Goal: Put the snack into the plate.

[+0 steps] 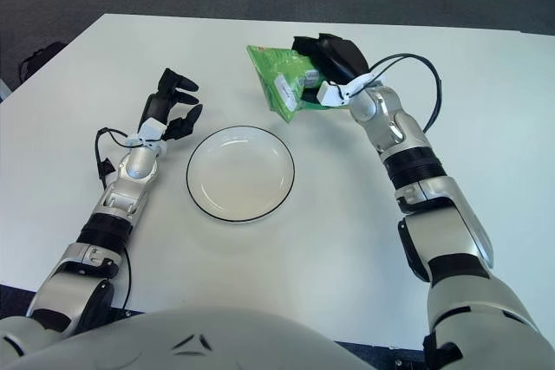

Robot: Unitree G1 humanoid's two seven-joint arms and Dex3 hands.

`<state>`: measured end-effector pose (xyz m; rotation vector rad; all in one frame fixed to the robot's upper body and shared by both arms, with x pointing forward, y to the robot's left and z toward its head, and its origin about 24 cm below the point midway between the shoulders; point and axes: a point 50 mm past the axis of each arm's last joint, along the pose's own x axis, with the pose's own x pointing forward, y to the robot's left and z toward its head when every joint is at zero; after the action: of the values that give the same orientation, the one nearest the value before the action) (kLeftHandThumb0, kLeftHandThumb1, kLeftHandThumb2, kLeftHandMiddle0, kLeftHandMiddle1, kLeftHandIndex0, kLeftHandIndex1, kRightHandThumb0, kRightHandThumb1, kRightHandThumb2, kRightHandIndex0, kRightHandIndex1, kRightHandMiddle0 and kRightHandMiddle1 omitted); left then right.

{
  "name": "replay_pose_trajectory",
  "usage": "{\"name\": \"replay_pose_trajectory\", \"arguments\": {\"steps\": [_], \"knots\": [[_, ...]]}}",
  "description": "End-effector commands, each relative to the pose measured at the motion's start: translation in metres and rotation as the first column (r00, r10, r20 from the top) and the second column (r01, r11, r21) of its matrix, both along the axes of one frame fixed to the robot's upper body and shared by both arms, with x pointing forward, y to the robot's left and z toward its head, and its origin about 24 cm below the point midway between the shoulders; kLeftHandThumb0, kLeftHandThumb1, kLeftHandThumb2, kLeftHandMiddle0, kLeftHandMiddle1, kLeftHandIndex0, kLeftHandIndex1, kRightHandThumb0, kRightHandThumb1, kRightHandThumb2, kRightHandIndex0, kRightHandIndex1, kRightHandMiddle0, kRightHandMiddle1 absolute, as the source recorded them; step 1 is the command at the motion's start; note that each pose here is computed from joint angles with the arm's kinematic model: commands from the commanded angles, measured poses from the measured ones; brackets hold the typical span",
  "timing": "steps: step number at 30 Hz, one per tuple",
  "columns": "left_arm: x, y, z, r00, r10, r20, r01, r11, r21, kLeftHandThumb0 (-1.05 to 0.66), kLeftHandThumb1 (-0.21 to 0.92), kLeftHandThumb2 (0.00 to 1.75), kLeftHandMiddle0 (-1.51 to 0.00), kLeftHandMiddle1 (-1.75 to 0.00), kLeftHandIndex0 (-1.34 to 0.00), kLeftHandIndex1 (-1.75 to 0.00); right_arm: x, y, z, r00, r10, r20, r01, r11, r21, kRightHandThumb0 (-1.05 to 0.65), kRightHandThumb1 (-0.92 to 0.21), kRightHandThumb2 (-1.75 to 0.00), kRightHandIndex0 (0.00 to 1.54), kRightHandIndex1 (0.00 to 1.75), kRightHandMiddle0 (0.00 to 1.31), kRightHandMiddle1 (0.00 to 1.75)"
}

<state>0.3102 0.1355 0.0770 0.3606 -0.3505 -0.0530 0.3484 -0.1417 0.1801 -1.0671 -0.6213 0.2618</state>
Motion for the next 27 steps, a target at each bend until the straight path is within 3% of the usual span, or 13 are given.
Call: {"name": "replay_pose_trajectory", "arguments": {"steps": [1, 14, 21, 27], "knots": [[-0.011, 0.006, -0.030, 0.993, 0.041, -0.114, -0.040, 0.999, 0.011, -0.35, 0.92, 0.52, -0.45, -1.25, -0.19, -1.75, -0.013, 0.008, 0.017, 0.999, 0.040, 0.037, -0.044, 0.992, 0.118, 0.54, -0.14, -1.53, 0.75, 1.75, 1.02, 1.75], [-0.009, 0.004, -0.034, 0.991, 0.029, -0.133, -0.032, 0.999, -0.020, -0.35, 0.92, 0.52, -0.47, -1.27, -0.19, -1.75, -0.047, 0.031, 0.027, 0.979, 0.206, 0.017, -0.205, 0.959, 0.194, 0.54, -0.14, -1.53, 0.75, 1.75, 1.00, 1.75], [-0.008, 0.002, -0.034, 0.991, 0.030, -0.133, -0.032, 0.999, -0.014, -0.35, 0.92, 0.52, -0.47, -1.28, -0.19, -1.75, -0.052, 0.038, 0.027, 0.963, 0.271, 0.010, -0.270, 0.958, 0.094, 0.54, -0.14, -1.53, 0.75, 1.75, 0.98, 1.75], [-0.008, 0.001, -0.034, 0.992, 0.029, -0.125, -0.031, 0.999, -0.012, -0.35, 0.92, 0.52, -0.47, -1.28, -0.19, -1.75, -0.065, 0.047, 0.015, 0.933, 0.356, -0.042, -0.356, 0.934, 0.014, 0.54, -0.14, -1.53, 0.76, 1.75, 0.96, 1.75]]}}
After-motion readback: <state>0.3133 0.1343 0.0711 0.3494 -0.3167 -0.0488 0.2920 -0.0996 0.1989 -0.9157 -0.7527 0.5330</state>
